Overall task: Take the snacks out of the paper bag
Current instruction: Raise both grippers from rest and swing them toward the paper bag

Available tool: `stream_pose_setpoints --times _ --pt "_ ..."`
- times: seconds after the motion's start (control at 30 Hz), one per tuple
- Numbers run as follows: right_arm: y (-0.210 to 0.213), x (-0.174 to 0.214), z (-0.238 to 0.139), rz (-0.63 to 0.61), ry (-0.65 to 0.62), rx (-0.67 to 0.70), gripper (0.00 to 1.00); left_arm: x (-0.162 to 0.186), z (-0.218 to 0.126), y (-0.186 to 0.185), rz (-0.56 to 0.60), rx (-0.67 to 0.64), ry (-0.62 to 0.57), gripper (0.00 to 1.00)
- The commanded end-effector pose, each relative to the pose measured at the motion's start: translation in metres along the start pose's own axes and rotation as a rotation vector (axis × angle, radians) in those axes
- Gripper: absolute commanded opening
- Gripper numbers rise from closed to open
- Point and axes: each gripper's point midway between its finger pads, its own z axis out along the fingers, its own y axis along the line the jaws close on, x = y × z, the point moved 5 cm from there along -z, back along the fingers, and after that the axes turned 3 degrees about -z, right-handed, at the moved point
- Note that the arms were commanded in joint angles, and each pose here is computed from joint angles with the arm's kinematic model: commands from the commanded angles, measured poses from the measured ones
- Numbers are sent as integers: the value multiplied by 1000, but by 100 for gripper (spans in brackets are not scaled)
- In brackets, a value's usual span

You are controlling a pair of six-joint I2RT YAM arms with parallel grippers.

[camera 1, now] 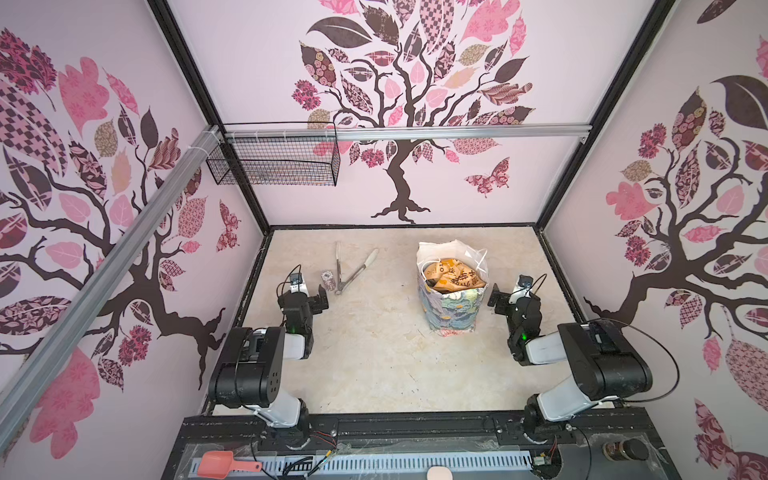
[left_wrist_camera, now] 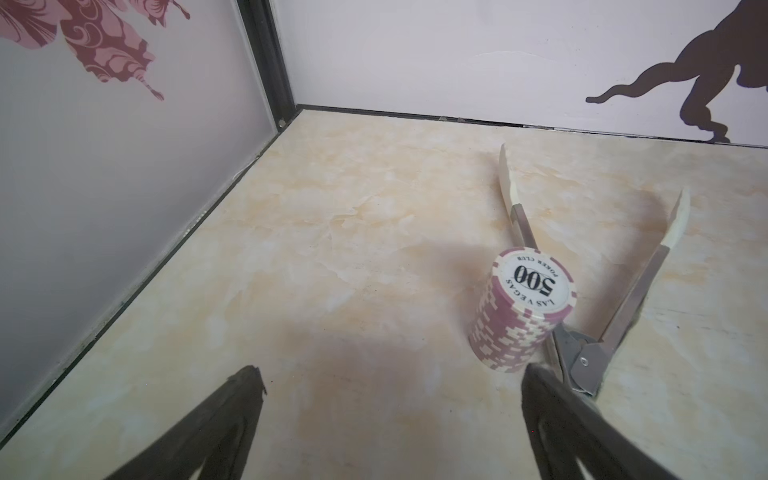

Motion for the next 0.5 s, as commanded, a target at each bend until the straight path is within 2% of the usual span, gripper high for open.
stream_pose_setpoints --times 0.0,0.47 --pt "4 -8 0 8 -26 -20 100 -8 -1 -1 -2 1 -31 99" --pt "4 -8 1 6 -24 -21 99 -8 0 -1 -3 1 -31 99"
